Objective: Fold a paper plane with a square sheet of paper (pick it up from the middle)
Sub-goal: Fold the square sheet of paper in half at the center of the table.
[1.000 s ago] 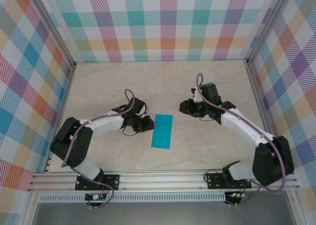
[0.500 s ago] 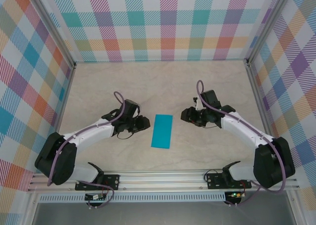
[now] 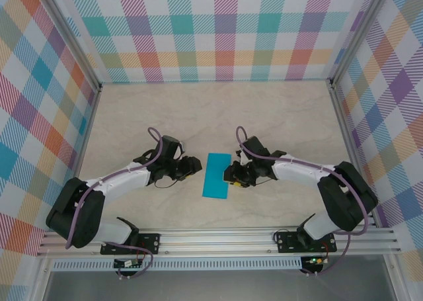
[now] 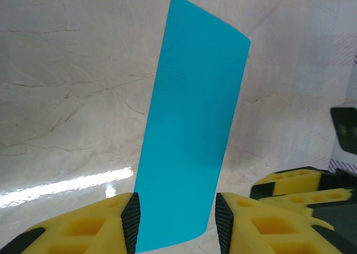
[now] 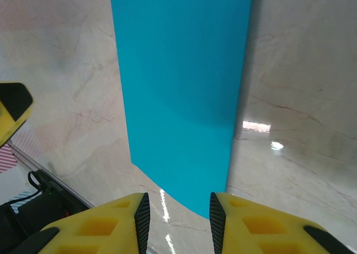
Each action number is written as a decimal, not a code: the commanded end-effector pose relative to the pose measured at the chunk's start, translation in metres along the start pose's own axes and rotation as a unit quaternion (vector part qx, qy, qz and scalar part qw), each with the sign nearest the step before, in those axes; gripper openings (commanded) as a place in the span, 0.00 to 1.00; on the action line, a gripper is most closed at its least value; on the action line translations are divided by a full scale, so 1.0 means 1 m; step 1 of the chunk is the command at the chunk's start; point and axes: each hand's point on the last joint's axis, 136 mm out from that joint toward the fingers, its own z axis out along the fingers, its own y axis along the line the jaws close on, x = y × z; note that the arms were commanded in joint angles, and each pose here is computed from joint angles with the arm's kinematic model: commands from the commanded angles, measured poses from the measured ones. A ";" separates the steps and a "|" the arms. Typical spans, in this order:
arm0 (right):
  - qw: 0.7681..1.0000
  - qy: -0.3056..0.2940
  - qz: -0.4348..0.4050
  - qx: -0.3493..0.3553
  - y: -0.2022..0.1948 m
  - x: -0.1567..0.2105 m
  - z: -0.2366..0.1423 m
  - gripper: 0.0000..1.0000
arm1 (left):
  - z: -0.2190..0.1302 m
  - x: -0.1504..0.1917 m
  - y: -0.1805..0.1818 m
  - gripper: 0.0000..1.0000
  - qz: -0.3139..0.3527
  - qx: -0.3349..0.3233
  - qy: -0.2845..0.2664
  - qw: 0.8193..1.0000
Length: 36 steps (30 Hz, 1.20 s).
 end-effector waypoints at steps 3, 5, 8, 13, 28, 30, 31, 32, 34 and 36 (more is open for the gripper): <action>1.000 0.003 0.005 -0.024 0.018 -0.007 0.011 0.35 | 0.001 -0.002 -0.004 0.45 -0.002 0.011 0.009 1.000; 1.000 0.004 0.005 -0.021 0.017 -0.007 0.013 0.35 | 0.003 0.000 -0.003 0.46 0.000 0.007 0.015 1.000; 1.000 0.006 0.005 -0.014 0.014 -0.008 0.015 0.35 | 0.006 0.001 -0.002 0.46 0.001 0.006 0.022 1.000; 1.000 0.008 0.007 -0.006 0.010 -0.008 0.018 0.36 | 0.008 0.001 -0.002 0.46 0.001 0.006 0.026 1.000; 1.000 0.014 0.002 0.007 0.005 -0.008 0.022 0.35 | 0.012 0.000 0.003 0.48 0.000 -0.004 0.028 1.000; 1.000 0.014 0.000 0.004 0.006 -0.008 0.022 0.35 | 0.013 0.001 0.003 0.48 -0.002 -0.005 0.032 0.999; 1.000 0.014 0.000 0.002 0.007 -0.009 0.023 0.35 | 0.014 0.001 0.003 0.48 -0.002 -0.004 0.034 0.999; 1.000 0.014 -0.001 -0.001 0.009 -0.009 0.022 0.35 | 0.014 0.002 0.003 0.48 -0.002 -0.006 0.037 0.999; 1.000 0.013 -0.002 -0.006 0.011 -0.010 0.022 0.35 | 0.014 0.001 0.002 0.48 -0.001 -0.005 0.038 0.999; 1.000 0.013 -0.002 -0.005 0.011 -0.010 0.022 0.35 | 0.014 0.001 0.002 0.48 -0.001 -0.007 0.039 0.999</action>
